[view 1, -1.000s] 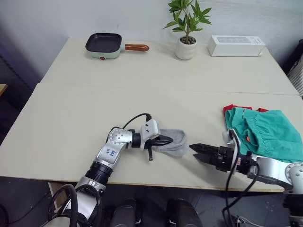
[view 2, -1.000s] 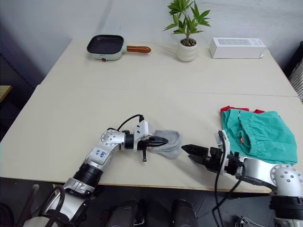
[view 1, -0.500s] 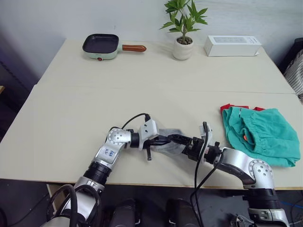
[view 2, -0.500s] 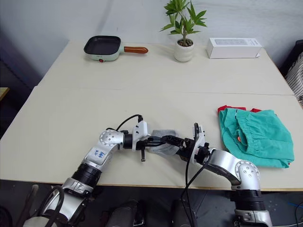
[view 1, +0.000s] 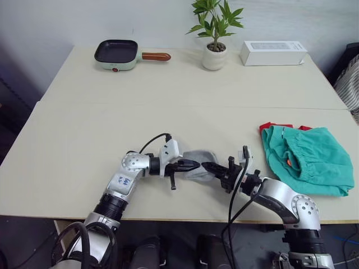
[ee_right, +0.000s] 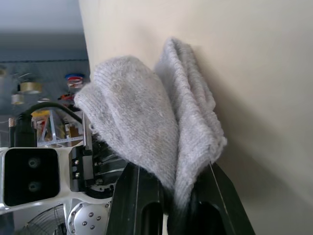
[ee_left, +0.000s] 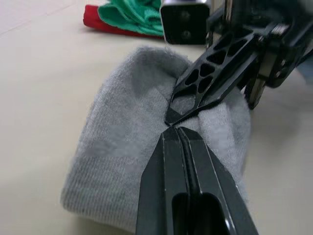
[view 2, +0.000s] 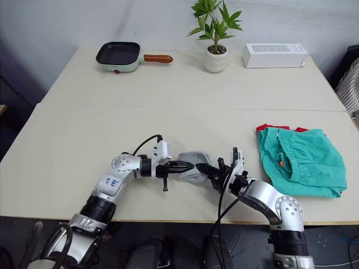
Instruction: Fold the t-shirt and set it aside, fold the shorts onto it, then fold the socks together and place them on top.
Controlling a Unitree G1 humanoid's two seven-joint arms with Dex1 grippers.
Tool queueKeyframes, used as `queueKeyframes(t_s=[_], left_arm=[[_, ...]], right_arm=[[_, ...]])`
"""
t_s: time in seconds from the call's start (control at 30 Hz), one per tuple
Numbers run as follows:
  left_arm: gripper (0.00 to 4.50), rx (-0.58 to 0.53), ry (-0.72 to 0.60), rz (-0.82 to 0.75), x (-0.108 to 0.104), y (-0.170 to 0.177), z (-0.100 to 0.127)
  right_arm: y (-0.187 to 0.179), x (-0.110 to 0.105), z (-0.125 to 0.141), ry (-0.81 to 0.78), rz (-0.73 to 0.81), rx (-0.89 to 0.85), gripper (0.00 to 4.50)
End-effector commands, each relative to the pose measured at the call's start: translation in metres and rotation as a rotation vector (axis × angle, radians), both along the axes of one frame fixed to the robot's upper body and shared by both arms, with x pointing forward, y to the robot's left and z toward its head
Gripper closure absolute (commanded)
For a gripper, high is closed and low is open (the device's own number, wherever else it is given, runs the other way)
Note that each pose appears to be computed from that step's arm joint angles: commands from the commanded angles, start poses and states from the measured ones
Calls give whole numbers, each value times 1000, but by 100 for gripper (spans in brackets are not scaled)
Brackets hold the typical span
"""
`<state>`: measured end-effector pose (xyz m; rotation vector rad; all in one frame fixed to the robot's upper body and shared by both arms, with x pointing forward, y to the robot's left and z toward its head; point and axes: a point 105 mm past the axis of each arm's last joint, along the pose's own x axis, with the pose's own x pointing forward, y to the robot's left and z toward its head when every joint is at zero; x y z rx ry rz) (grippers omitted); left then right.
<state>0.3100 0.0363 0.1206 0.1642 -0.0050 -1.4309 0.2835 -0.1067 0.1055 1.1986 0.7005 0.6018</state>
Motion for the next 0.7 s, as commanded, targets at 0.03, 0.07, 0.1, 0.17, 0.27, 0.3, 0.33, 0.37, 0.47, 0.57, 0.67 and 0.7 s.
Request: queueKeyframes(t_s=[0.03,0.07,0.1,0.17,0.27,0.3,0.33,0.37,0.47,0.57,0.67,0.7], left_arm=[[365,-167,-79,-41,-9,9,57],[334,-198,-83,-36,-11,13,68],[299,-221,-76,-31,-12,18,77],[241,-238,-39,-61,-20,25,88],[141,-219,-31,-98,-31,32,95],[110,-218,-37,-103,-33,33,97],[76,-219,-41,-104,-34,34,98],[47,-219,-47,-103,-35,35,98],[0,-220,-50,-84,-32,38,96],[0,-215,-50,-79,-31,39,94],[0,-206,-51,-77,-31,40,93],[0,-200,-50,-79,-31,41,92]], right_arm=[[-23,-13,40,-224,10,24,443],[-35,-17,45,-261,-2,9,443],[-46,-20,50,-289,-17,-6,443],[-78,-30,60,-350,-43,-49,443],[-127,-38,75,-374,-113,-131,443],[-150,-39,84,-375,-156,-167,443],[-166,-41,93,-374,-184,-189,443],[-183,-42,100,-364,-217,-206,443],[-221,-40,107,-294,-294,-268,443],[-245,-31,103,-232,-329,-336,443],[-261,-18,97,-194,-357,-381,443],[-263,-15,93,-179,-352,-400,443]])
